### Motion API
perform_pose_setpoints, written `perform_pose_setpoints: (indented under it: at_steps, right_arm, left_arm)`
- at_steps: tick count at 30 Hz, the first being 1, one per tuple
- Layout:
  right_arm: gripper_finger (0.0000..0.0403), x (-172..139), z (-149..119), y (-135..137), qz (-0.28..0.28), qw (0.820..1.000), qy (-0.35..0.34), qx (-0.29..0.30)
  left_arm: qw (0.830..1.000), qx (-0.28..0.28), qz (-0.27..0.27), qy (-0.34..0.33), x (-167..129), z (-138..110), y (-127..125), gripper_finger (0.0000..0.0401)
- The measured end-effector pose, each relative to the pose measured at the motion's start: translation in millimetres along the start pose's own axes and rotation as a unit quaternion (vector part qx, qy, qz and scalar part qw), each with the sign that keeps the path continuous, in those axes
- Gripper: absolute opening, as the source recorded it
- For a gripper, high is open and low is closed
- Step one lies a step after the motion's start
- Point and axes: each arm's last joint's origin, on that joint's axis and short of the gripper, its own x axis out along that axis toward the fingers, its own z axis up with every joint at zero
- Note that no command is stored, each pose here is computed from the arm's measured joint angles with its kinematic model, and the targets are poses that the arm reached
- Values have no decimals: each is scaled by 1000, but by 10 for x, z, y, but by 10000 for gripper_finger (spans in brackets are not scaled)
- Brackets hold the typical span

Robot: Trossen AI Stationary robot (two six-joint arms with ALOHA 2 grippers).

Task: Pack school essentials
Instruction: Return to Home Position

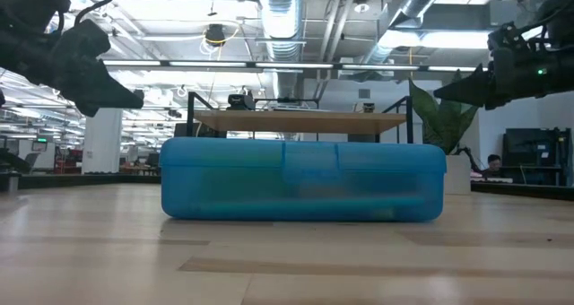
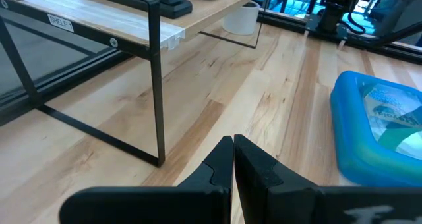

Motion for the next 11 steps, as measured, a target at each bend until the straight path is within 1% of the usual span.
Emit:
perform_pose_setpoints:
  at_steps: [11]
  right_arm:
    - [29,0,0,0,0,1000,0,0]
  left_arm:
    - [1000,0,0,0,-1,1,0,0]
